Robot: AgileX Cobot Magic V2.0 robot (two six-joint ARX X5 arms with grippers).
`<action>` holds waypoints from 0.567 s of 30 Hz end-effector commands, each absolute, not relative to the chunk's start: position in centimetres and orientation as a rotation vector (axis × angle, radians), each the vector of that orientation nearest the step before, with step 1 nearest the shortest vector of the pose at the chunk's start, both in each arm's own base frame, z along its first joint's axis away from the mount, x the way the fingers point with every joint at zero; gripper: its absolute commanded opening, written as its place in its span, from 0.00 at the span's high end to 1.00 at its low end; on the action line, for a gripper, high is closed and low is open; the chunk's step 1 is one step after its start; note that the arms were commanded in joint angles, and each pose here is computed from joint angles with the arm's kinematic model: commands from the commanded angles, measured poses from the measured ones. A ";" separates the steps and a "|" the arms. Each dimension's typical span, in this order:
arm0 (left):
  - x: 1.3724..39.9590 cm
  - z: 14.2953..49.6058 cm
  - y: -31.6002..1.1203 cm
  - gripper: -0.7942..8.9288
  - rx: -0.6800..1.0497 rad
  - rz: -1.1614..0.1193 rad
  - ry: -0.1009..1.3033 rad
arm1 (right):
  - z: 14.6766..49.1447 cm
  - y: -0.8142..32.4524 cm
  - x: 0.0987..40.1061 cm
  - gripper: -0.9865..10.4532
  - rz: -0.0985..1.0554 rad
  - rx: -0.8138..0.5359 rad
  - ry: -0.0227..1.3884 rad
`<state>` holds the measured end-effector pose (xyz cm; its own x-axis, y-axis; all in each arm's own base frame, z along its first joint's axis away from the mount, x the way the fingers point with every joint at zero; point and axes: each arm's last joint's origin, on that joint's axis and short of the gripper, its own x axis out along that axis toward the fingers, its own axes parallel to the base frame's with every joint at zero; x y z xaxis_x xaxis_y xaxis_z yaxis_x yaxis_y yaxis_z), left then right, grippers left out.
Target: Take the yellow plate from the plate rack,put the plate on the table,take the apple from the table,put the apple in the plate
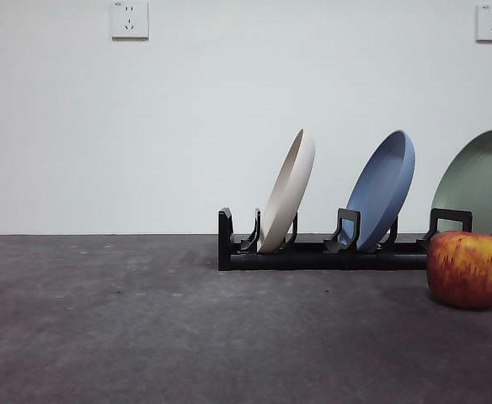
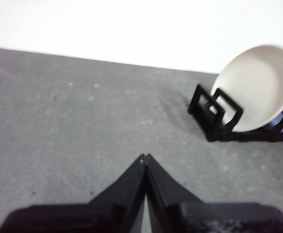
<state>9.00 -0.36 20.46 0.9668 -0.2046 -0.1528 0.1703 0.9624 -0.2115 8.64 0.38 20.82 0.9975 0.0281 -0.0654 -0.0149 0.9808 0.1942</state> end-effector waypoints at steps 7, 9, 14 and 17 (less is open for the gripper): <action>9.2 27.0 -0.8 0.92 -0.215 -0.346 0.209 | 26.9 0.7 8.1 0.92 0.119 0.167 0.198; 9.3 28.4 -0.9 0.92 -0.221 -0.393 0.222 | 28.2 0.7 8.1 0.92 0.150 0.133 0.239; 9.6 31.9 -1.1 0.92 -0.212 -0.461 0.241 | 31.7 0.9 8.1 0.92 0.212 0.086 0.297; 9.4 33.9 -1.2 0.92 -0.194 -0.485 0.250 | 33.7 1.0 8.0 0.92 0.236 0.061 0.315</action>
